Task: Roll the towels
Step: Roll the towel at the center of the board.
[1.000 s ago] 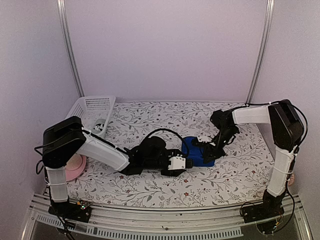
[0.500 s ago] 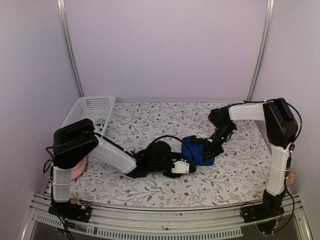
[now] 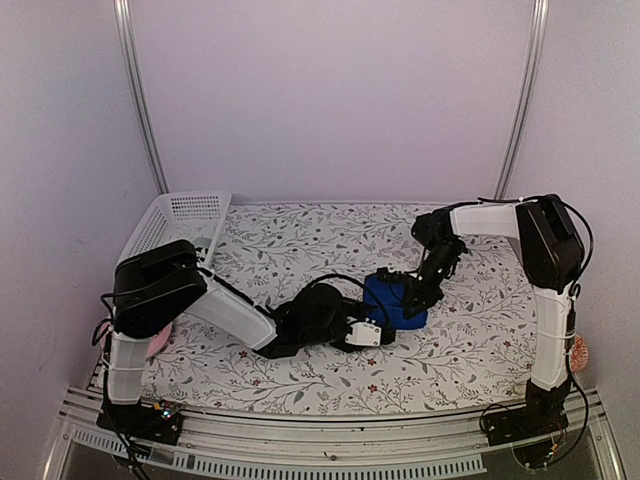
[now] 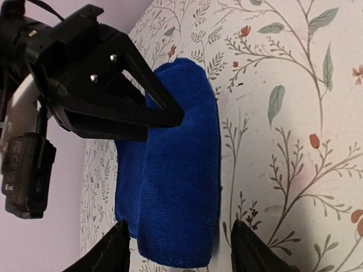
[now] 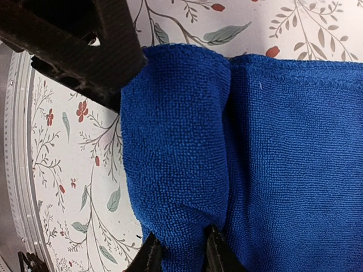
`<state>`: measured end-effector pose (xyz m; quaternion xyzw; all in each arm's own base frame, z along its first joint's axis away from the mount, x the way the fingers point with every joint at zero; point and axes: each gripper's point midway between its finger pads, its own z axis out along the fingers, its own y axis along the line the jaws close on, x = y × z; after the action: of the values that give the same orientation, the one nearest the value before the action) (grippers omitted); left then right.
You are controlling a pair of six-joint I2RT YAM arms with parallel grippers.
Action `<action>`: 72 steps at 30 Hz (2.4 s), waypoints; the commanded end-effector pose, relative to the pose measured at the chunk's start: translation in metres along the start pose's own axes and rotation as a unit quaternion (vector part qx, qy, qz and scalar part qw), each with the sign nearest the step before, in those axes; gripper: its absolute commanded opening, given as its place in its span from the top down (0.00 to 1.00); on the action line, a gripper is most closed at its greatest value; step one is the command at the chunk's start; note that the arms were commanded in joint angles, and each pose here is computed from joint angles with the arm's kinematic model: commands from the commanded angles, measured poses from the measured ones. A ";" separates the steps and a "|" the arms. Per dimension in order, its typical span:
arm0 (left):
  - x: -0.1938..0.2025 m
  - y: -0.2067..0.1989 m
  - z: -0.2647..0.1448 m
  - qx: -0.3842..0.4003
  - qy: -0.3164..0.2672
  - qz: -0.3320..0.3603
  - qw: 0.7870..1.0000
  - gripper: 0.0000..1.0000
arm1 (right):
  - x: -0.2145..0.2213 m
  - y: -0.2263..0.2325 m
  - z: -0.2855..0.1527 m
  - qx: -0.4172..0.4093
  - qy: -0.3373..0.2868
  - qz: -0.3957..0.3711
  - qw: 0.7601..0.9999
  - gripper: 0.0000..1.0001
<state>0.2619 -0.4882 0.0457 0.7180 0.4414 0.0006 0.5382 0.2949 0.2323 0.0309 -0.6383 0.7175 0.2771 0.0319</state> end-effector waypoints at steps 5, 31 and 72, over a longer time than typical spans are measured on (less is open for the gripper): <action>-0.004 -0.002 0.012 -0.012 -0.004 0.032 0.999 0.36 | 0.013 -0.026 0.012 0.019 0.026 -0.007 0.999 0.72; 0.044 -0.019 0.034 0.054 0.080 -0.010 0.995 1.00 | 0.007 -0.015 -0.004 0.029 0.015 -0.041 0.999 0.64; 0.053 -0.066 0.028 0.378 0.087 -0.451 0.804 0.96 | -0.014 0.012 -0.026 0.431 -0.025 -0.281 0.857 0.33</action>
<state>0.2897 -0.5087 0.0252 0.6142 0.6667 -0.3426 0.2467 0.2678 0.2294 0.0556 -0.7579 0.5341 -0.0223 0.3739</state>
